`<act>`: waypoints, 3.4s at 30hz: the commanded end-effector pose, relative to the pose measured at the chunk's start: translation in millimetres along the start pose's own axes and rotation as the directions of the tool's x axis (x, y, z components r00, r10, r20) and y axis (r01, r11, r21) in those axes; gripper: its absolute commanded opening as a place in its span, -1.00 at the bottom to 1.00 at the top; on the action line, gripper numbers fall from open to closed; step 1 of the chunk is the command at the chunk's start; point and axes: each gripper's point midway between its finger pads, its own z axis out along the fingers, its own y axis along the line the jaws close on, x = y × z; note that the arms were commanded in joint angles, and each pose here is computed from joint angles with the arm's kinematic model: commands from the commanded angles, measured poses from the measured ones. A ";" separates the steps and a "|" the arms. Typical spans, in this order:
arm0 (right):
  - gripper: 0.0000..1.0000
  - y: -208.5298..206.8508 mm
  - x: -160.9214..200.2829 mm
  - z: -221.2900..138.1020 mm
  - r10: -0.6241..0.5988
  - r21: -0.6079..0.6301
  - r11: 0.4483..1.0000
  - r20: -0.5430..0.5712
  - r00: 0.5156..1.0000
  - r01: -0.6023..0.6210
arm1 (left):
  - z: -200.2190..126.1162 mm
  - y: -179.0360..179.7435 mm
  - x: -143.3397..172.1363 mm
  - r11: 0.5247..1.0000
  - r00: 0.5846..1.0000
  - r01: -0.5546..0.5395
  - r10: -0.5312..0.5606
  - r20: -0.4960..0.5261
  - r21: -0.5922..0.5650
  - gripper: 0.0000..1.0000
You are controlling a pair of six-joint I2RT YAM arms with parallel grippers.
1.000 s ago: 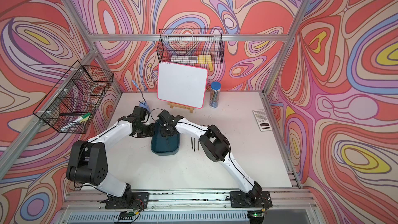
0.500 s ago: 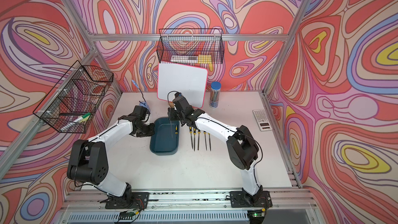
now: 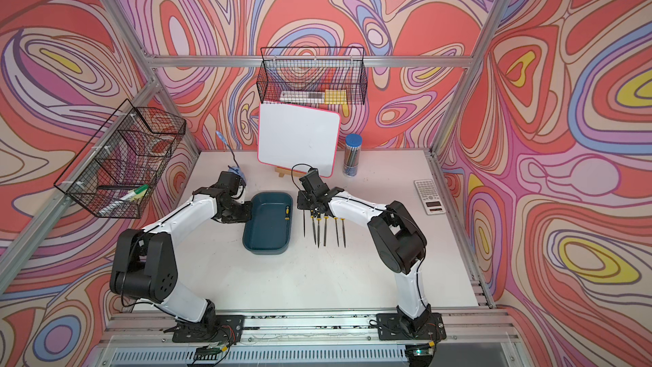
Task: Take the file tool out of the storage box
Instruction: Pick up the file tool from the storage box, then place the file tool at the center of the board, then adjust the file tool in the storage box, then pick up the file tool from the storage box.
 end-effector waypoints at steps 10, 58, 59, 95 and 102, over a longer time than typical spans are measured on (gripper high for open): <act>-0.91 -4.4 22.0 36.0 -0.024 0.069 0.997 -0.073 0.997 0.029 | -2.8 1.7 2.2 1.000 1.000 -0.008 0.008 -0.013 -0.014 -1.00; -0.33 63.5 -51.7 -38.0 -0.143 0.001 0.990 0.124 0.982 0.144 | 19.7 -26.9 7.2 0.977 0.995 0.102 -0.099 -0.023 0.186 -1.00; -0.34 67.9 -52.3 -41.4 -0.156 -0.004 0.988 0.130 0.979 0.158 | 19.4 -26.4 7.2 0.978 0.995 0.102 -0.099 -0.026 0.182 -1.00; -0.14 109.3 36.7 40.1 -0.101 -0.142 0.987 -0.160 0.982 0.078 | -2.9 -8.3 8.4 0.997 0.998 0.057 -0.054 -0.039 0.061 -1.00; -0.13 100.1 21.8 30.9 -0.160 -0.047 0.987 -0.147 0.976 0.155 | 17.9 -22.7 13.0 0.980 0.992 0.120 -0.110 -0.069 0.159 -1.00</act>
